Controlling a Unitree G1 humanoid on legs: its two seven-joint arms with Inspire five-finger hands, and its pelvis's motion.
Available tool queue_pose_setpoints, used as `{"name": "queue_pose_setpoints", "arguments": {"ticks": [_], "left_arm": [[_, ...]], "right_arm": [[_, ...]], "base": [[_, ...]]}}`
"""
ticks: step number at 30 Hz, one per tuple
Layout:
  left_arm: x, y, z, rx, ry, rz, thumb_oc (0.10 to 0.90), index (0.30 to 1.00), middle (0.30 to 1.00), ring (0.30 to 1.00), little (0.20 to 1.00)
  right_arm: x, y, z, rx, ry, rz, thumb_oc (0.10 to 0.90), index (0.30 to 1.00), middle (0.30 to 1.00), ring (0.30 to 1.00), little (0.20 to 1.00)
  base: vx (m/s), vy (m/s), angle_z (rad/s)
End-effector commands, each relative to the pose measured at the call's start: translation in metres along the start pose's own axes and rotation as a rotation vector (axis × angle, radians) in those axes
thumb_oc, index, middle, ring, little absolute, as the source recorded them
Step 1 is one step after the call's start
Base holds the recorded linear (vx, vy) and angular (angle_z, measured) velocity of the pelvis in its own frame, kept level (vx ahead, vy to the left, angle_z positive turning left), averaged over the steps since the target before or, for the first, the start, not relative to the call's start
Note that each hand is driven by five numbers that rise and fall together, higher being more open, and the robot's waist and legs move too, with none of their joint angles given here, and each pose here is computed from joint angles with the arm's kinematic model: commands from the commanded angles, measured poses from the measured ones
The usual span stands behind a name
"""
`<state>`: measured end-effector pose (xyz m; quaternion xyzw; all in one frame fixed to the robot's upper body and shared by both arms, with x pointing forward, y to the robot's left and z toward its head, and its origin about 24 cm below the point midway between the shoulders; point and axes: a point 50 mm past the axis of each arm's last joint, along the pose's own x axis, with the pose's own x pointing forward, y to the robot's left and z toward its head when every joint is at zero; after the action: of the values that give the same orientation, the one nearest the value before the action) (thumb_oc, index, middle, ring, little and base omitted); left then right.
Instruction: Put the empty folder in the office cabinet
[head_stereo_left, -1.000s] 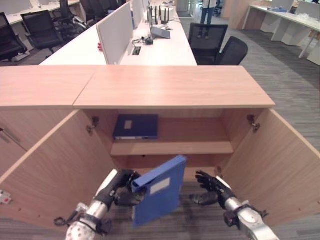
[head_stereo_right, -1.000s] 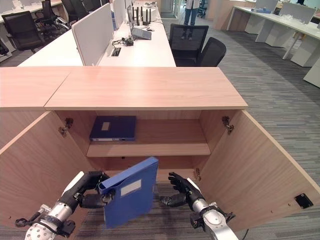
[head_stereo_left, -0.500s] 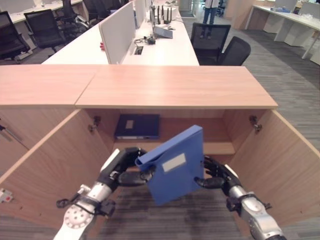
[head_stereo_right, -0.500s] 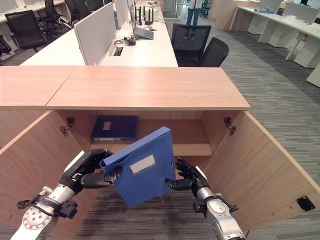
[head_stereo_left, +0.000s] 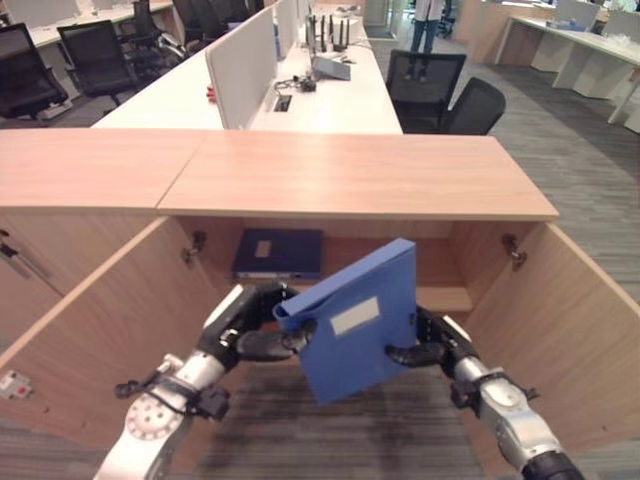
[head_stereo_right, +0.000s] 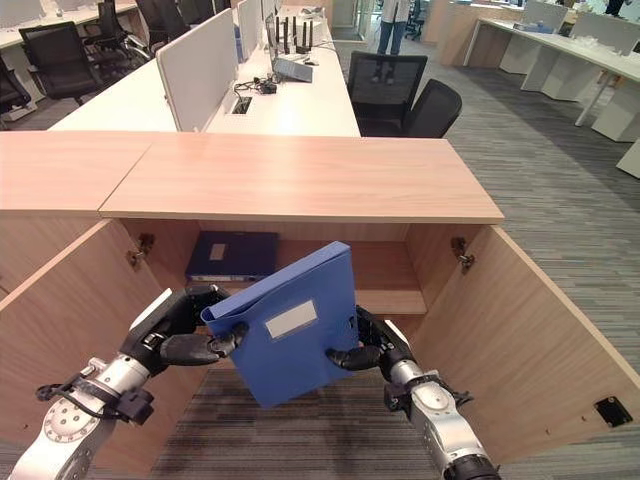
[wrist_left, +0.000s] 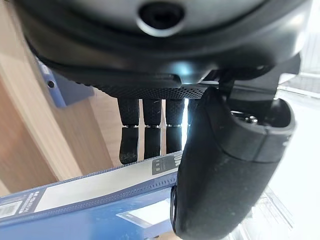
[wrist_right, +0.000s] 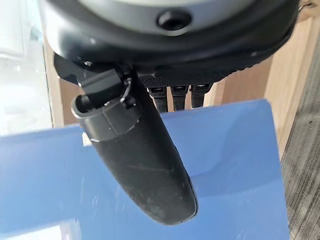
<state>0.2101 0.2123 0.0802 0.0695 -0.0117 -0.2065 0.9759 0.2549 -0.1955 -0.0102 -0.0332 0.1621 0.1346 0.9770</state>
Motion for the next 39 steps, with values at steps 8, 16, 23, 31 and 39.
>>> {"name": "queue_pose_setpoints", "arguments": {"ticks": [8, 16, 23, 31, 39], "left_arm": [[0.042, -0.028, 0.080, -0.097, -0.217, -0.694, 0.400, 0.300, 0.300, 0.300, 0.300], [0.060, -0.067, 0.091, -0.048, -0.168, -1.060, 0.400, 0.300, 0.300, 0.300, 0.300], [0.057, -0.084, 0.093, -0.040, -0.185, -1.140, 0.400, 0.300, 0.300, 0.300, 0.300], [0.052, -0.078, 0.075, -0.133, -0.222, -0.950, 0.400, 0.300, 0.300, 0.300, 0.300], [0.040, -0.074, 0.043, -0.292, -0.170, -0.767, 0.400, 0.300, 0.300, 0.300, 0.300]], "right_arm": [[0.046, 0.024, 0.103, -0.060, -0.249, 0.402, 0.800, 0.900, 0.900, 0.900, 0.900], [0.045, 0.106, 0.112, 0.064, -0.209, 0.888, 0.800, 0.900, 0.900, 0.900, 0.900], [0.028, 0.154, 0.097, 0.166, -0.170, 1.078, 0.400, 0.300, 0.300, 0.300, 0.300], [0.021, 0.171, 0.082, 0.622, -0.284, 0.924, 0.400, 0.300, 0.300, 0.300, 0.300], [0.010, 0.175, 0.050, 0.910, -0.247, 0.783, 0.400, 0.300, 0.300, 0.300, 0.300]], "base": [[0.00, 0.000, 0.00], [0.00, -0.010, 0.02], [0.00, 0.000, 0.00], [0.00, 0.005, -0.03], [0.00, 0.001, -0.03]]}}
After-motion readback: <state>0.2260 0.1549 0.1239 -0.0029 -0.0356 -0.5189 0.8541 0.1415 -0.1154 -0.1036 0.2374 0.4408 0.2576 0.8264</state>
